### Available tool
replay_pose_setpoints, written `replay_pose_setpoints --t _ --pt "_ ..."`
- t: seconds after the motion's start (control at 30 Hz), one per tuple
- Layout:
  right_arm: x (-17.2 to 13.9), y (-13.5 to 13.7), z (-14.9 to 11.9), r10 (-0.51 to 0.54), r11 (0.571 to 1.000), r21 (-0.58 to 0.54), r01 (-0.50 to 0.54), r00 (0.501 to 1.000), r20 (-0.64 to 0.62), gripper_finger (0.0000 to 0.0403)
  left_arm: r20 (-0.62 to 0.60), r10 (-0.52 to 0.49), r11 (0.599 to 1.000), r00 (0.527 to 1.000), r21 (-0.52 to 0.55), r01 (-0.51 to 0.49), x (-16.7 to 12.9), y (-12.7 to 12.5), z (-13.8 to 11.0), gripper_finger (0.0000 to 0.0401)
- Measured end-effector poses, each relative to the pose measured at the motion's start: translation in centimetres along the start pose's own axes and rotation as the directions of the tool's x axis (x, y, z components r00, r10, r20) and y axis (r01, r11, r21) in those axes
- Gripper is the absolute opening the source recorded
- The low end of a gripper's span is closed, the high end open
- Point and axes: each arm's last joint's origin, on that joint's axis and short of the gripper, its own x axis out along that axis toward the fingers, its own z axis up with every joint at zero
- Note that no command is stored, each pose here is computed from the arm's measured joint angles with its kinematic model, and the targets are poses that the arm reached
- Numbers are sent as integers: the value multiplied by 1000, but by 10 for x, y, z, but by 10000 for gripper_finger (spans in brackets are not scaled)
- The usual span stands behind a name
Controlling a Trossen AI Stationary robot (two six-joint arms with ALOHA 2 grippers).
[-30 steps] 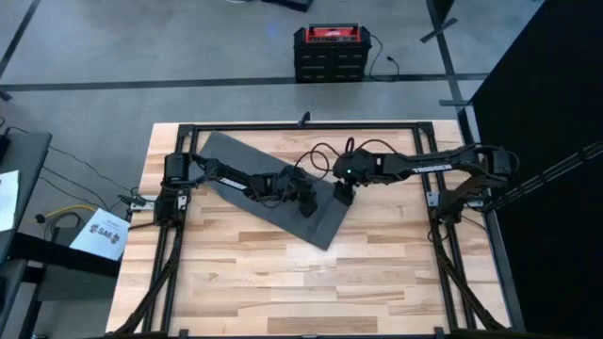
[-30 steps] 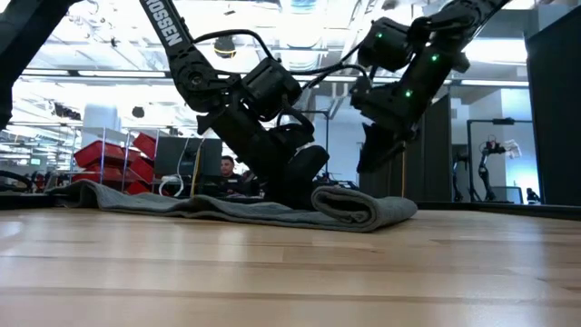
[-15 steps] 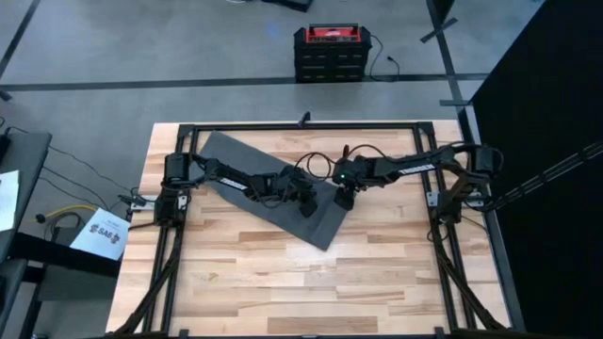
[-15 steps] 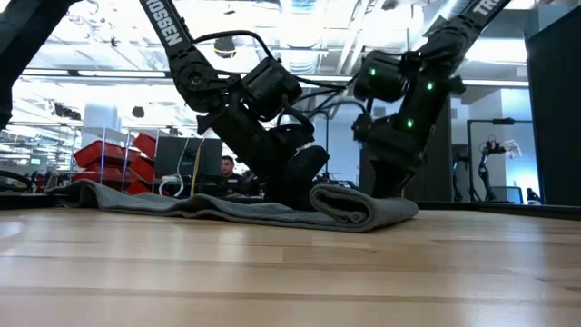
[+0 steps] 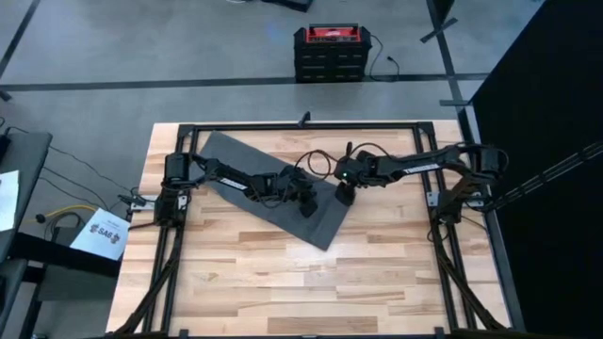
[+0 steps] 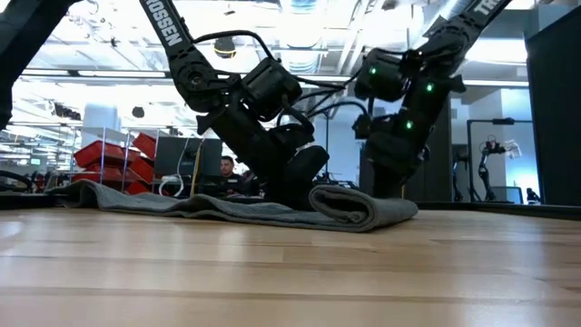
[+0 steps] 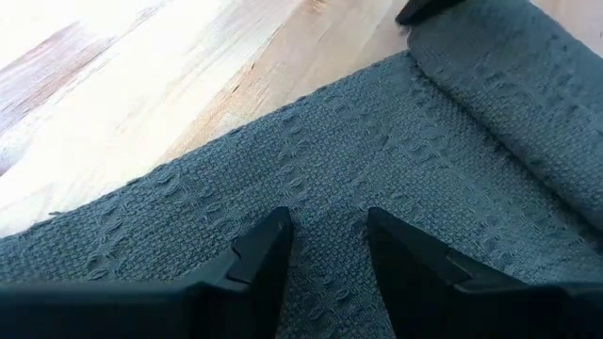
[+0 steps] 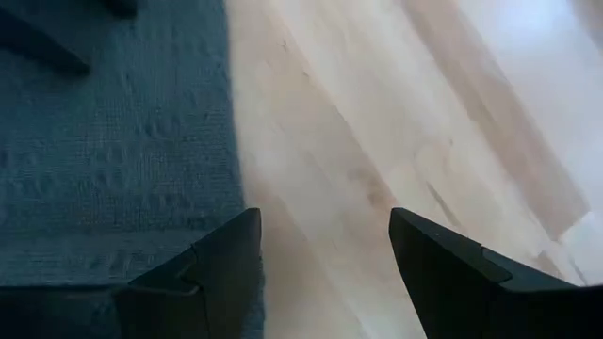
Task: Roll towel
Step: Roll the gray towel
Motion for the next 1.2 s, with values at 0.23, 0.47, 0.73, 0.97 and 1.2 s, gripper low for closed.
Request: replay_pose_setpoints --t 0.23,0.47,0.73,0.97,1.2 --pt "-1 -1 -10 -23 1000 -8 22 995 -97 226 0 2 1000 1000 -8 -2 0 1 0 134" --pt "-31 4 -1 25 1000 18 -26 999 32 226 2 2 1000 1000 -7 -2 0 2 1 134" --pt "-40 21 -1 77 997 -20 -75 993 94 226 19 -11 1000 1000 24 10 -10 1 10 134" --pt "-57 63 -6 202 971 -167 -171 961 188 226 74 -2 998 997 58 -2 -27 0 25 134" --pt "-78 109 -23 408 886 -325 -330 889 209 226 122 -16 998 992 68 8 -43 -2 38 134"
